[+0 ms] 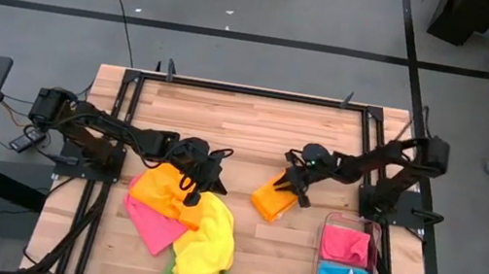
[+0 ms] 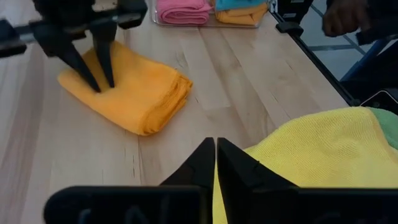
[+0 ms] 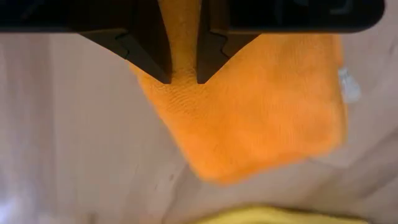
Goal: Fold microfiber towels
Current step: Fold the orange towel
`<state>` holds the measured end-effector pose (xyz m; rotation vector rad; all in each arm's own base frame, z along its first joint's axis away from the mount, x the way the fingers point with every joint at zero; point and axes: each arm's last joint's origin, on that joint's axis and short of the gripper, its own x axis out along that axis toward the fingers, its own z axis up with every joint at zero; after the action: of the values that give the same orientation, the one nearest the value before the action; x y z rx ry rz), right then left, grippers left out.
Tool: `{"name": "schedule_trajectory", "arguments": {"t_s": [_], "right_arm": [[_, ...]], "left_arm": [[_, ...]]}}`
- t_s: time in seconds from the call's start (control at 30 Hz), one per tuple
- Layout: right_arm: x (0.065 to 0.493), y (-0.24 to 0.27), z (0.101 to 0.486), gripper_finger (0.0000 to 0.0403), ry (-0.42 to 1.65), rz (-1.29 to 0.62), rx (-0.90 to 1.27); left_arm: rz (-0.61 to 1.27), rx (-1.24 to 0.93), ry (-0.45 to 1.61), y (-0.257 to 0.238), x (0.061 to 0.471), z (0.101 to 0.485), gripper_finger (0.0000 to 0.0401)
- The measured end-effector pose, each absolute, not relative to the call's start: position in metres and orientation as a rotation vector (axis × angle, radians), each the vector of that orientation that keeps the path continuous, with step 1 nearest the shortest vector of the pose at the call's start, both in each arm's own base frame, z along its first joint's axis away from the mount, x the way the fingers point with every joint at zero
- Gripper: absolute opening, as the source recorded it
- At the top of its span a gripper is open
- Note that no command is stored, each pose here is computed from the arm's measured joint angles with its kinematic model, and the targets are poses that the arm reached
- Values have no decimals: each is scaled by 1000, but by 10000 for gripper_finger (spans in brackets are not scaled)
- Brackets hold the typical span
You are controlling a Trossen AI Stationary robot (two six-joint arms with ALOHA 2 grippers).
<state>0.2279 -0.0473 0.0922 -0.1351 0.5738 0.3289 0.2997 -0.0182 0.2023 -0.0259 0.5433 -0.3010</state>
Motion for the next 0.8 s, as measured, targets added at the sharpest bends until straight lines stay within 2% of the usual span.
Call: {"name": "schedule_trajectory", "arguments": {"t_s": [0.23,0.4,0.5,0.67,0.8], "right_arm": [[231,-56,69,60,572,355,-86],[229,-55,87,49,556,306,-75],[231,-54,105,49,476,297,-104],[234,-40,117,49,406,394,-112],[235,-30,108,49,438,437,-130]], "left_arm": [[-301,-25,543,-18,300,202,13],[-301,-26,546,-18,300,202,22],[-301,-28,558,-18,299,201,26],[-302,-28,561,-19,299,201,21],[-302,-28,561,-18,299,201,13]]}}
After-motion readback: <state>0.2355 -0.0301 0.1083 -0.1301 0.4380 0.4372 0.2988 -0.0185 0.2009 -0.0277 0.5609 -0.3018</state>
